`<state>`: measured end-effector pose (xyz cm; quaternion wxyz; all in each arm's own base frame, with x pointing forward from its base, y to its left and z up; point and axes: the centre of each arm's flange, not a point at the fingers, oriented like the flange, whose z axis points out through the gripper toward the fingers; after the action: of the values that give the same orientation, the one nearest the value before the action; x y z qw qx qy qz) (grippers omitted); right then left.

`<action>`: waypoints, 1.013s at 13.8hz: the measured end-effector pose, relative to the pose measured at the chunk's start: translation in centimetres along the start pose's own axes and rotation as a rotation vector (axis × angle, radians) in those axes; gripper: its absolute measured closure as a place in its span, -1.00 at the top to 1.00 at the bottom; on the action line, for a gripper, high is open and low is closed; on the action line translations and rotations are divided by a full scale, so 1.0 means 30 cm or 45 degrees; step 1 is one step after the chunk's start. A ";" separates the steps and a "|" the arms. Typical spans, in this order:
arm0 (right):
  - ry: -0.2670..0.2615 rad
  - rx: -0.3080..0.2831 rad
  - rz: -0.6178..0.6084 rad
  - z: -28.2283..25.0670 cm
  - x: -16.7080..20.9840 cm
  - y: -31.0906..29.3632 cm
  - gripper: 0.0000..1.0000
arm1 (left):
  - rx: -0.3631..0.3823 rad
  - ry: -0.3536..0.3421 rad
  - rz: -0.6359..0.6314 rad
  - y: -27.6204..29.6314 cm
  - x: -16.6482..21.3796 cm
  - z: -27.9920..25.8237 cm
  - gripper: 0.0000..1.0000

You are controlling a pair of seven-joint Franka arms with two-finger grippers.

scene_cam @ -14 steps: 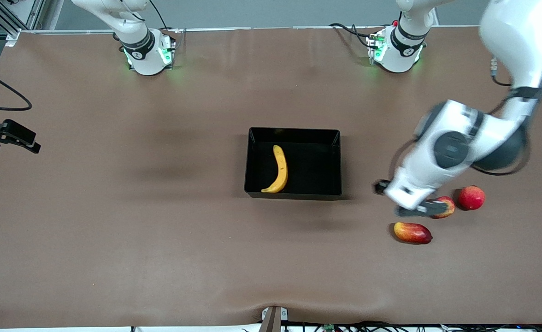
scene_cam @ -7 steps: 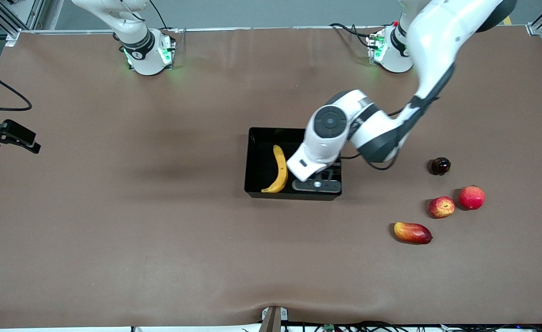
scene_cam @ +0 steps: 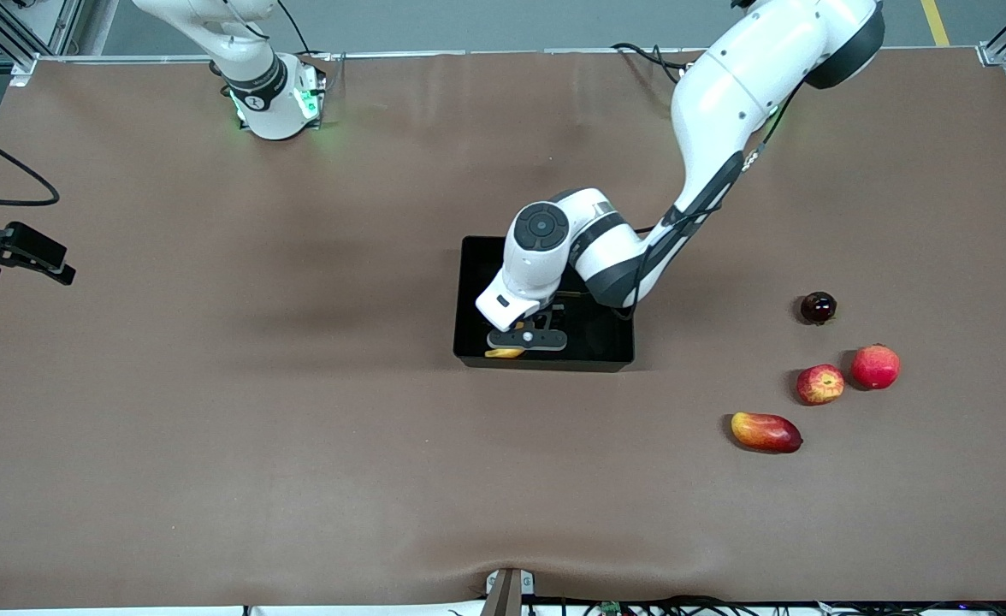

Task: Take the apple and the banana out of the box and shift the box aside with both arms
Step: 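Grasp the yellow banana with the left gripper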

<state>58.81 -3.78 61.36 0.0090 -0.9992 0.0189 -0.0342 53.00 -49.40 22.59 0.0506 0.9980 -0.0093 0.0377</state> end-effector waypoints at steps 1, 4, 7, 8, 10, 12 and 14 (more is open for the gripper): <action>0.000 0.000 0.000 0.000 0.000 0.000 1.00 | -0.006 -0.002 -0.004 -0.004 0.002 0.017 1.00; 0.000 0.000 0.000 0.001 0.000 0.000 1.00 | -0.009 -0.011 0.001 0.002 -0.009 0.041 1.00; -0.005 0.000 0.001 0.008 0.003 0.001 1.00 | -0.005 -0.030 0.026 0.033 -0.050 0.071 1.00; -0.006 0.000 0.001 0.010 0.004 0.001 1.00 | -0.003 -0.035 0.029 0.036 -0.056 0.079 1.00; -0.008 0.000 0.001 0.012 0.005 0.001 1.00 | 0.000 -0.039 0.029 0.033 -0.057 0.089 1.00; -0.010 0.000 0.001 0.015 0.006 0.001 1.00 | 0.002 -0.043 0.029 0.030 -0.058 0.098 1.00; -0.013 0.000 0.001 0.019 0.007 0.001 1.00 | 0.003 -0.046 0.031 0.029 -0.060 0.104 1.00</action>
<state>59.06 -3.83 60.80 0.0093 -0.9993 0.0191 -0.0292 51.41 -50.57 19.45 0.0487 0.9984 -0.0225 0.0202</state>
